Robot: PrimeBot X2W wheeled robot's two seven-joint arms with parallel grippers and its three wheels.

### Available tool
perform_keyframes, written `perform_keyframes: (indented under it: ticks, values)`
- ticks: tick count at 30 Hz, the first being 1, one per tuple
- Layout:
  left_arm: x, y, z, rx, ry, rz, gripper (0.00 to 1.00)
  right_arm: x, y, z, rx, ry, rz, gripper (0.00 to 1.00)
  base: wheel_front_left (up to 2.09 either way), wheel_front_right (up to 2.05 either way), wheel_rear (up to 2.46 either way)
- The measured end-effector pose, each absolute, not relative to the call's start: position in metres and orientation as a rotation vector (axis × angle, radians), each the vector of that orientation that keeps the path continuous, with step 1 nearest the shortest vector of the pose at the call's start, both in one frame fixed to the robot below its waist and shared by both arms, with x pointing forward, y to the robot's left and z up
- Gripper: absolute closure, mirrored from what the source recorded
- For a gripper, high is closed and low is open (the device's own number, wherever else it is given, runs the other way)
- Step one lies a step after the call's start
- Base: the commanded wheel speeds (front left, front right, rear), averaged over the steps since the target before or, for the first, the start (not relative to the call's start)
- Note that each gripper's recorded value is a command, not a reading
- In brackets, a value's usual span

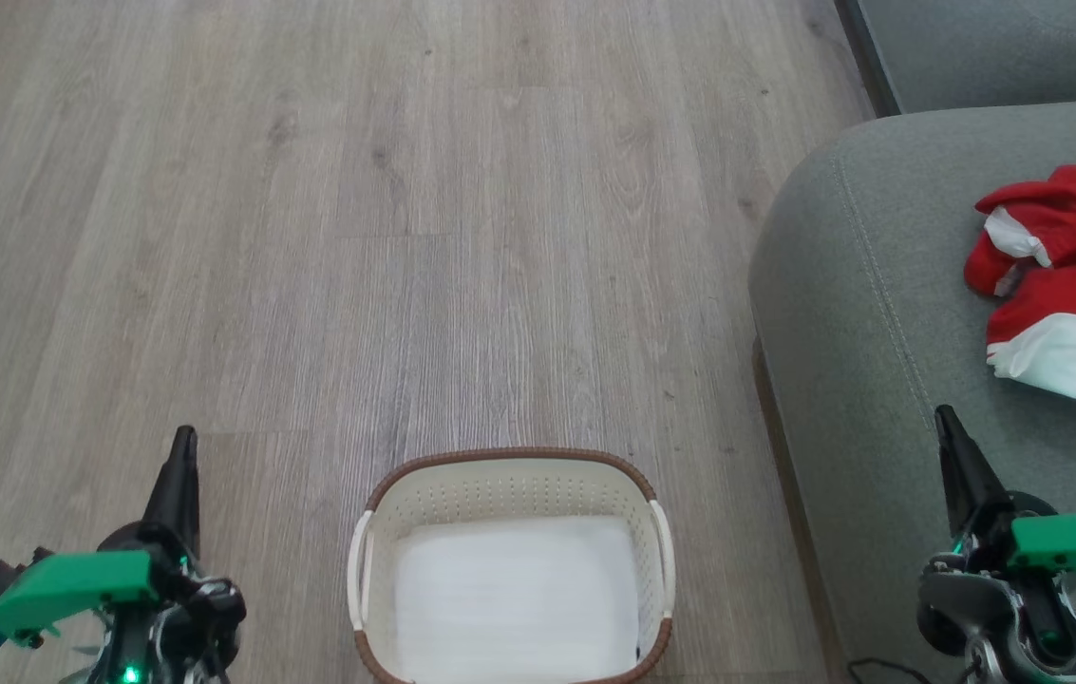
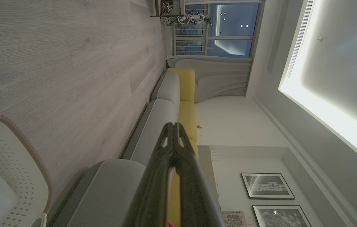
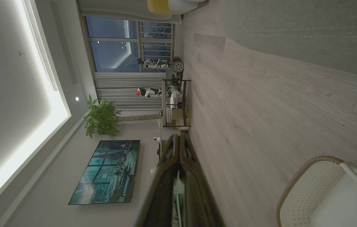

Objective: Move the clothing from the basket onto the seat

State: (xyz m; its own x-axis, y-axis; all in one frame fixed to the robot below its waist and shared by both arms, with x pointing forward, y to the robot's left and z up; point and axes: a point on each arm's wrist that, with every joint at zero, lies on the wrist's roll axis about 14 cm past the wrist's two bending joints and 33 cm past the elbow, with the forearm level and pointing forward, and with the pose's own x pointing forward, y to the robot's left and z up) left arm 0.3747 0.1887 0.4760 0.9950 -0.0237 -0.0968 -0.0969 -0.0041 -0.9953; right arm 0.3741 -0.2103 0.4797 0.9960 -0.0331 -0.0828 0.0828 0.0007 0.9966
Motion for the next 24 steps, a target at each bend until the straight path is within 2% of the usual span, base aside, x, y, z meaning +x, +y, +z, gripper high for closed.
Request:
perform_keyframes:
  ticks: [24]
  values:
    - [0.3747, 0.1887, 0.4760, -1.575, 0.095, 0.058, 1.00, 0.3740, -0.2094, 0.4794, 1.572, 0.039, -0.092, 1.00, 0.00, 0.00, 0.00]
